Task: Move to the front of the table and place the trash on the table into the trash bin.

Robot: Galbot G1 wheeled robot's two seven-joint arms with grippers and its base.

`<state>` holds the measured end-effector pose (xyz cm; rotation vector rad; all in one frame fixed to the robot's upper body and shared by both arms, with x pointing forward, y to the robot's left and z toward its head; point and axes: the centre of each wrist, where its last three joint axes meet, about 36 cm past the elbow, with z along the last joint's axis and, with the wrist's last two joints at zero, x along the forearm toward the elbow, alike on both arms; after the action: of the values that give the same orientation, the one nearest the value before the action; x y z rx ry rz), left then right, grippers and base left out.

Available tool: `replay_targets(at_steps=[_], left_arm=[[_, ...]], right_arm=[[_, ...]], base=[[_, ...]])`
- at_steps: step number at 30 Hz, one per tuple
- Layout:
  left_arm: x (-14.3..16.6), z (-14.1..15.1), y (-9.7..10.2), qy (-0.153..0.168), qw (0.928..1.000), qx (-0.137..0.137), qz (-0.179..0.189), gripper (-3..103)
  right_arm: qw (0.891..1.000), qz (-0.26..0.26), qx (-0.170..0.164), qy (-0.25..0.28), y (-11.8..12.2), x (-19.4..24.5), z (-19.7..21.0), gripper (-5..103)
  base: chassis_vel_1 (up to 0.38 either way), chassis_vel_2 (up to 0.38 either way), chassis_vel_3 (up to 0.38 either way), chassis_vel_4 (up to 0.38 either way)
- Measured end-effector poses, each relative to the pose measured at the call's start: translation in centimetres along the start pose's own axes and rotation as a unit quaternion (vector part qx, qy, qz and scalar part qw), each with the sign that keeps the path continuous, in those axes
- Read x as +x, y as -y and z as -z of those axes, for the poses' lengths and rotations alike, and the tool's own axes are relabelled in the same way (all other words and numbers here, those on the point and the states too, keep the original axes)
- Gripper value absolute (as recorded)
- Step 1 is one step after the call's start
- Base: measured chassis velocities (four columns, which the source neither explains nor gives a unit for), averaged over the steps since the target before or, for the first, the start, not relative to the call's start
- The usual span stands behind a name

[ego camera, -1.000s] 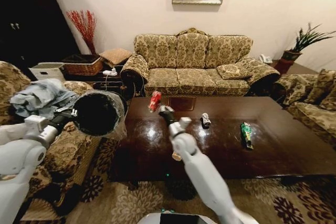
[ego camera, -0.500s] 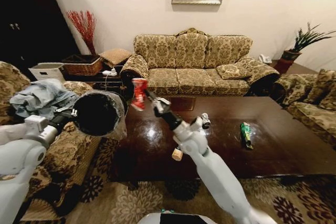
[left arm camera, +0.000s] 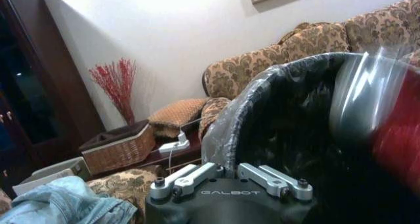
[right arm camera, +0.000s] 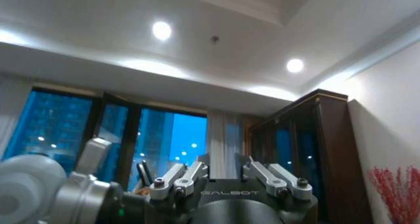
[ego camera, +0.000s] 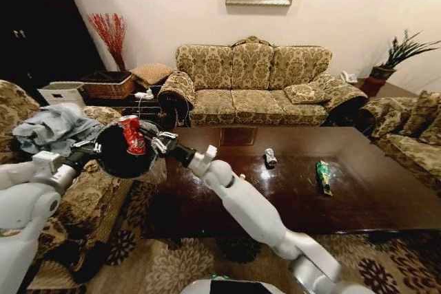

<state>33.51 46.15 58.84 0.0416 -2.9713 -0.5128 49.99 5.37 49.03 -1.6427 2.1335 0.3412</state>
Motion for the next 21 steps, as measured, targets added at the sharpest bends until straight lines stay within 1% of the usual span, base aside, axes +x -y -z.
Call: replay_targets(at_steps=[2, 6, 7, 9, 11, 15, 16, 17, 18, 19, 20, 21], left_arm=[[0.0, 0.0, 0.0, 0.000, 1.0000, 0.000, 0.000, 0], [0.0, 0.0, 0.0, 0.000, 1.0000, 0.000, 0.000, 0], [0.0, 0.0, 0.0, 0.000, 1.0000, 0.000, 0.000, 0], [0.0, 0.0, 0.0, 0.000, 1.0000, 0.000, 0.000, 0], [0.0, 0.0, 0.0, 0.000, 1.0000, 0.000, 0.000, 0], [0.0, 0.0, 0.0, 0.000, 1.0000, 0.000, 0.000, 0], [0.0, 0.0, 0.0, 0.000, 1.0000, 0.000, 0.000, 0], [0.0, 0.0, 0.0, 0.000, 1.0000, 0.000, 0.000, 0], [0.0, 0.0, 0.0, 0.000, 1.0000, 0.000, 0.000, 0], [0.0, 0.0, 0.0, 0.000, 1.0000, 0.000, 0.000, 0], [0.0, 0.0, 0.0, 0.000, 1.0000, 0.000, 0.000, 0], [0.0, 0.0, 0.0, 0.000, 1.0000, 0.000, 0.000, 0]], right_arm=[[1.000, -0.002, 0.002, -0.002, 0.0, -0.1, -0.3, 27], [1.000, -0.012, 0.002, -0.003, 0.0, 0.0, -0.5, 48], [1.000, -0.012, 0.002, -0.003, 0.0, 0.0, -0.5, 48], [1.000, -0.017, 0.004, 0.006, -0.1, 0.5, 0.3, 59], [1.000, -0.019, 0.005, 0.009, -0.1, 0.7, 0.6, 59], [0.997, -0.063, 0.021, 0.028, 0.7, 5.3, 5.4, 81], [0.997, -0.063, 0.021, 0.028, 0.7, 5.3, 5.4, 81], [0.996, -0.080, 0.027, 0.027, 0.8, 6.7, 6.4, 86], [0.993, -0.107, 0.035, 0.024, 1.1, 8.9, 7.8, 92], [0.991, -0.128, 0.040, 0.019, 1.1, 10.6, 8.5, 92], [0.991, -0.128, 0.040, 0.019, 1.1, 10.6, 8.5, 92], [0.986, -0.159, 0.046, 0.006, 0.9, 12.9, 9.4, 96]], base=[[0.000, 0.000, 0.000, 0.000], [0.000, 0.000, 0.000, 0.000], [0.000, 0.000, 0.000, 0.000], [0.000, 0.000, 0.000, 0.000], [0.000, 0.000, 0.000, 0.000], [0.000, 0.000, 0.000, 0.000], [0.000, 0.000, 0.000, 0.000], [0.000, 0.000, 0.000, 0.000], [0.000, 0.000, 0.000, 0.000], [0.000, 0.000, 0.000, 0.000], [0.000, 0.000, 0.000, 0.000], [0.000, 0.000, 0.000, 0.000]])
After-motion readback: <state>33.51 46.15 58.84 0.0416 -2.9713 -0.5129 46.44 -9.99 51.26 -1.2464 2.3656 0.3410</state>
